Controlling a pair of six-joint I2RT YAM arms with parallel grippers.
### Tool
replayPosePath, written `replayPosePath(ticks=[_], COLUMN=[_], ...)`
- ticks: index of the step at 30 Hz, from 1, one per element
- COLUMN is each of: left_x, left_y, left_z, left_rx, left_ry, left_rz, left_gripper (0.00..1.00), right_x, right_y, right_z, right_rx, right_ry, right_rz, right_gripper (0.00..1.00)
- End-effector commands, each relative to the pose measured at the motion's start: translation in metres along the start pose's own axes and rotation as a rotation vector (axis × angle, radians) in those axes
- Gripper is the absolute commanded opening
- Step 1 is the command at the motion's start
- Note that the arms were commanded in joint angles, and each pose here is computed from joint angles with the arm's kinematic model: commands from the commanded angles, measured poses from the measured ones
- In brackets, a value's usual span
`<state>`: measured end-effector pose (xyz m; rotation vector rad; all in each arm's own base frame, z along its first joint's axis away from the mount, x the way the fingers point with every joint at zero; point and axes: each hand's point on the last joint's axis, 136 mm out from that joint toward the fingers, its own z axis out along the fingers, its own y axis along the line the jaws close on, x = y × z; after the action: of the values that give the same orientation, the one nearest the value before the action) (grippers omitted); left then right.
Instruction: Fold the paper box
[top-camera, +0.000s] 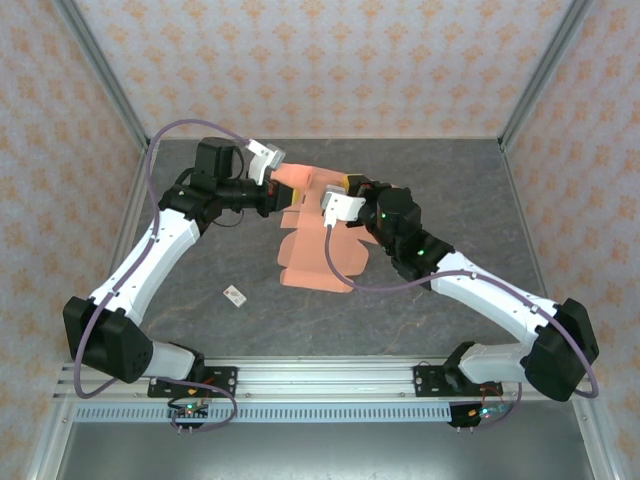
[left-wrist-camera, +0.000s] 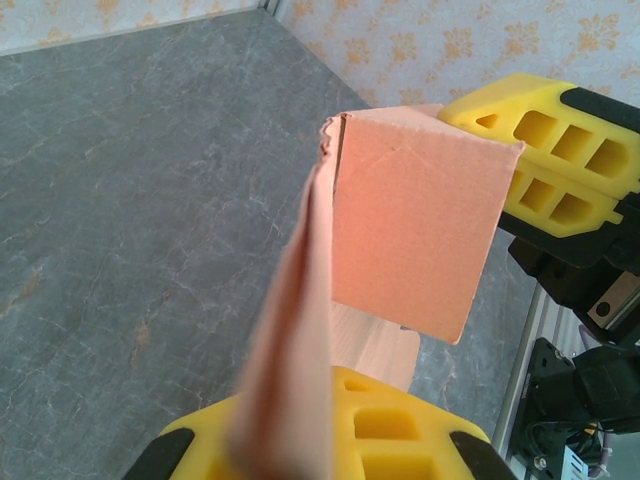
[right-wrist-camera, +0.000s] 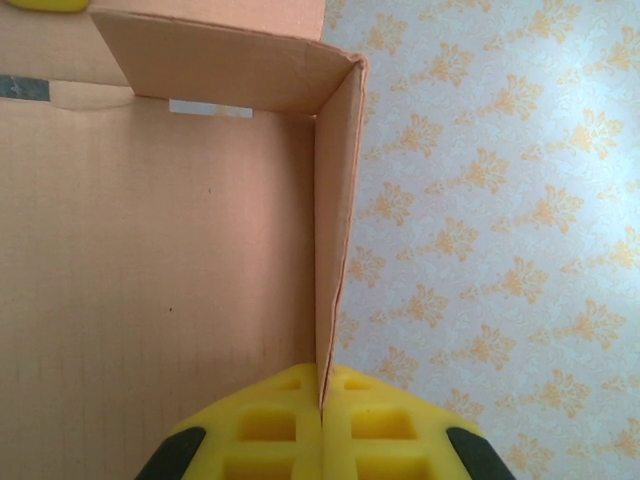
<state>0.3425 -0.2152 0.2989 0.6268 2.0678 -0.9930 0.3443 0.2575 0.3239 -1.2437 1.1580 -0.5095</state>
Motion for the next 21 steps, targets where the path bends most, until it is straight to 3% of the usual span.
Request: replayPosePath(ticks=[1, 6, 11, 17, 21], left_x=[-0.019, -0.016, -0.015, -0.012, -0.013], left_y=[-0.007, -0.002, 0.005, 0.016, 0.034], left_z=[-0.002, -0.002, -0.006, -0.02, -0.041], left_rx=[0.017, -0.007, -0.059, -0.158, -0.273], left_ry=[-0.051, -0.044, -0.055, -0.083, -0.17], left_rz=[0.022, 0.025, 0.051, 0.085, 0.052], left_gripper=[0.0, 0.0, 0.02, 0.29, 0.53], right_x=[-0.002, -0.004, 0.001, 0.012, 0.017], right_y=[-0.003, -0.007, 0.0, -0.002, 0.011], right_z=[-0.003, -0.005, -0.013, -0.036, -0.043], right_rx=[0.022, -0.018, -0.219, -0.401, -0.555], right_ry=[-0.003, 0.012, 0.06, 0.104, 0.192], right_rz=[-0.009, 0.048, 0.19, 0.409, 0.585], right_gripper=[0.0, 0.0, 0.0, 0.0, 0.0])
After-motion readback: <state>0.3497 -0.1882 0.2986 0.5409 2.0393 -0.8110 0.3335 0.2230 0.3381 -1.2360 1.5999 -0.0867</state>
